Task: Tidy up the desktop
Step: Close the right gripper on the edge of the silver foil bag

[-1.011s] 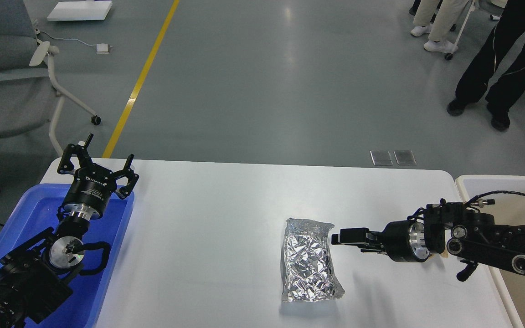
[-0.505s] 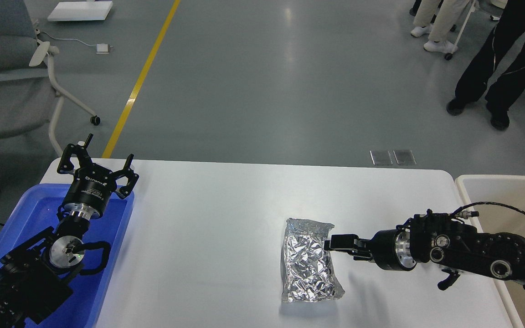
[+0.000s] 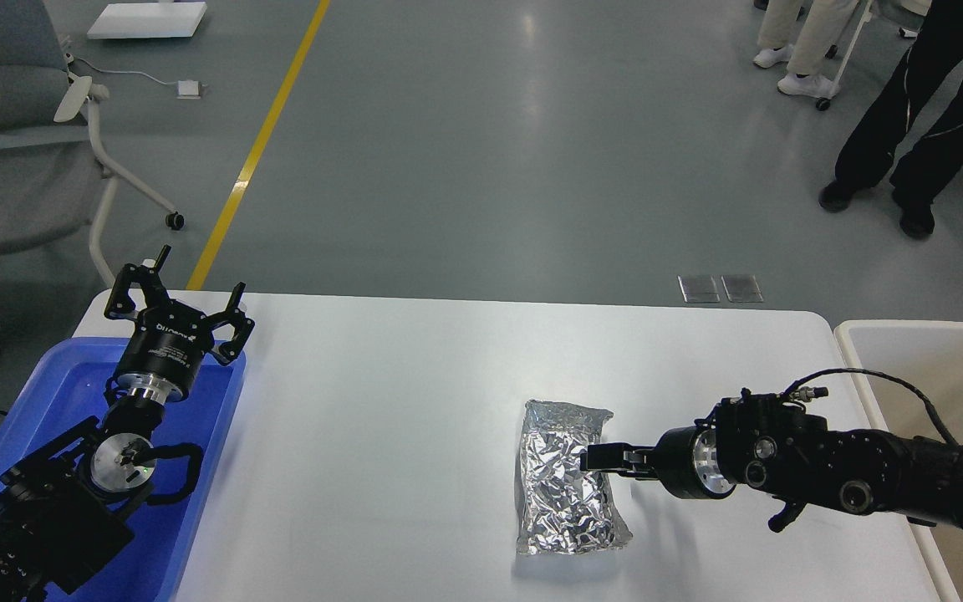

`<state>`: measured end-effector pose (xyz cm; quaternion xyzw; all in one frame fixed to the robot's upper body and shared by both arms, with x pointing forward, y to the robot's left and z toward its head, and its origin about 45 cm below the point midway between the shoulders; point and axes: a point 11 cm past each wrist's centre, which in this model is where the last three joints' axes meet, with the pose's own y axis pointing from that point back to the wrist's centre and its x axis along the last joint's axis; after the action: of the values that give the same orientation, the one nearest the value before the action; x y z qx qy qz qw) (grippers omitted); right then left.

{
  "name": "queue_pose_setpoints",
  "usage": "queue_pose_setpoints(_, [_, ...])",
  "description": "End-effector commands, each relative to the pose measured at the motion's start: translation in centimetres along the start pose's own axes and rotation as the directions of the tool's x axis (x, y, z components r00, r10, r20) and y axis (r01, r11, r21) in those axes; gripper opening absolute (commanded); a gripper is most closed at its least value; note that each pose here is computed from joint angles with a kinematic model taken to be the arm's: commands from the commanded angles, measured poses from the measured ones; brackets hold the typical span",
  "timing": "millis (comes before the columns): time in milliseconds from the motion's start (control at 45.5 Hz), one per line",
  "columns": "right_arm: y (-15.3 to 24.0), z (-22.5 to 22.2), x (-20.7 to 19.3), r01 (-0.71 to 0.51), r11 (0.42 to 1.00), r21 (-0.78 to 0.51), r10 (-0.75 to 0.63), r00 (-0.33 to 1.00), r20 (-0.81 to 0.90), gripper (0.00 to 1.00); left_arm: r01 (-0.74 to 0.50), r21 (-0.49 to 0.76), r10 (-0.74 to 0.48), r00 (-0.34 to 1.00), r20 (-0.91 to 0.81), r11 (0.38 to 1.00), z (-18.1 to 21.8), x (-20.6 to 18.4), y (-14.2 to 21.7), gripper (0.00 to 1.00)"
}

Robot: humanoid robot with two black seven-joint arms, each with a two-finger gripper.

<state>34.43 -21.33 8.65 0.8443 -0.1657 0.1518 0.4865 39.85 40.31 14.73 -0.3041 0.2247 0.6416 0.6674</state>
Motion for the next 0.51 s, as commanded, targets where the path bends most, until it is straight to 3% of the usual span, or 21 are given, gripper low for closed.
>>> queue_pose_setpoints(0, [-0.58, -0.15, -0.52, 0.014, 1.0, 0.002, -0.014, 0.999, -0.036, 0.88, 0.0, 0.0, 0.0, 1.0, 0.0, 1.0, 0.0, 0.0, 0.0, 1.0])
queue_pose_setpoints(220, [-1.08, -0.54, -0.28, 0.006, 1.0, 0.026, -0.005, 0.999, -0.039, 0.85, 0.0, 0.001, 0.0, 1.0, 0.001, 1.0, -0.02, 0.0, 0.01, 1.0])
queue_pose_setpoints(330, [-1.08, -0.46, -0.28, 0.006, 1.0, 0.022, -0.005, 0.999, -0.041, 0.76, 0.0, 0.0, 0.0, 1.0, 0.0, 1.0, 0.0, 0.0, 0.0, 1.0])
queue_pose_setpoints(396, [-1.06, -0.36, -0.28, 0.007, 1.0, 0.018, -0.007, 0.999, -0.045, 0.65, 0.0, 0.0, 0.0, 1.0, 0.0, 1.0, 0.0, 0.0, 0.0, 1.0])
queue_pose_setpoints(484, [-1.3, -0.69, -0.46, 0.014, 1.0, 0.022, -0.012, 0.998, -0.054, 0.62, 0.0, 0.001, 0.0, 1.0, 0.001, 1.0, -0.02, 0.0, 0.01, 1.0])
